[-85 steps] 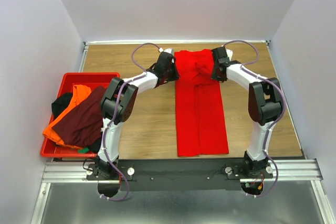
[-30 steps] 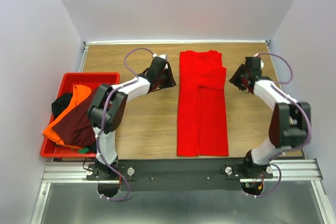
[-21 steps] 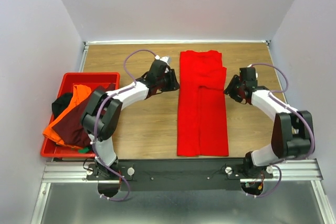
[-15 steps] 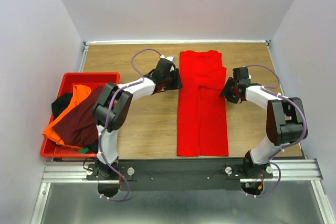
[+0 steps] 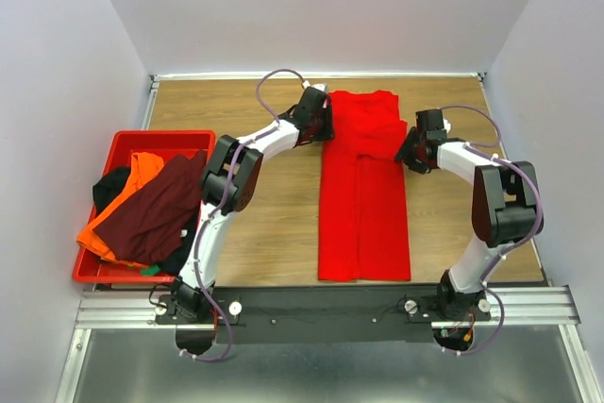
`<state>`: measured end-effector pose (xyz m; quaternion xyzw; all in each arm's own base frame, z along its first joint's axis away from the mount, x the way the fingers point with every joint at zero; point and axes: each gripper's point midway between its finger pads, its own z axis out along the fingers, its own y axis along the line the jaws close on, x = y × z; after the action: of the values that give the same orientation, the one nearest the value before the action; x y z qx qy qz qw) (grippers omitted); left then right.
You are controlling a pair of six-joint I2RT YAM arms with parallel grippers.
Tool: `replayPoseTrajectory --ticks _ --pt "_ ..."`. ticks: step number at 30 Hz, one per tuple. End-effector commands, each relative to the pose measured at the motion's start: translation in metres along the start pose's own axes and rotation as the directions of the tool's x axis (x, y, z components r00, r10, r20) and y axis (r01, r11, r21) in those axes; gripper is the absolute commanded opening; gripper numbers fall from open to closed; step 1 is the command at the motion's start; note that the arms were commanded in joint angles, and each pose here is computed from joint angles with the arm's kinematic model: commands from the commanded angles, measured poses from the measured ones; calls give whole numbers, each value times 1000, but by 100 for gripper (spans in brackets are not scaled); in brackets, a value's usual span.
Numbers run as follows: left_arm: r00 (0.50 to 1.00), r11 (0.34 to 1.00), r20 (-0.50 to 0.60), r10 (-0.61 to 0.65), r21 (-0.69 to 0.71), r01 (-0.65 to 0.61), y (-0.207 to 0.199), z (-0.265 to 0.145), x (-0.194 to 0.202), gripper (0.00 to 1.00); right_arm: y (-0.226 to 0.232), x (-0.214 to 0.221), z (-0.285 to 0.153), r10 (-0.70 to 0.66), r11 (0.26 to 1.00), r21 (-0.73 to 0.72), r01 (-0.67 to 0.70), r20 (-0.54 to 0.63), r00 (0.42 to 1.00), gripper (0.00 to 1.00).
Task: Fold and stack the t-shirts
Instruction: Fold the tshirt
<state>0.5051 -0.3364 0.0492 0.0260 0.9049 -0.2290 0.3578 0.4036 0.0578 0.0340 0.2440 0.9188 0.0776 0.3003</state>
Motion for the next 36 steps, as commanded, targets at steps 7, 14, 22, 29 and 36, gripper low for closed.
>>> replayPoseTrajectory --ticks 7,14,22,29,36 --pt "1000 989 0 16 -147 -16 30 36 -15 29 21 -35 20 4 1000 -4 -4 58 998 57" --pt "998 985 31 -48 -163 52 50 35 -32 0 39 -37 39 -28 998 -64 29 13 1000 57" --pt "992 970 70 -109 -209 121 96 21 -57 0 70 -43 54 -61 985 -161 57 -19 998 58" --pt "989 983 100 -113 -131 125 120 17 -92 1 92 -39 47 -71 975 -212 63 -27 997 63" --pt "980 996 191 -51 -58 63 96 -21 -139 43 81 0 13 -66 980 -193 54 -60 996 63"
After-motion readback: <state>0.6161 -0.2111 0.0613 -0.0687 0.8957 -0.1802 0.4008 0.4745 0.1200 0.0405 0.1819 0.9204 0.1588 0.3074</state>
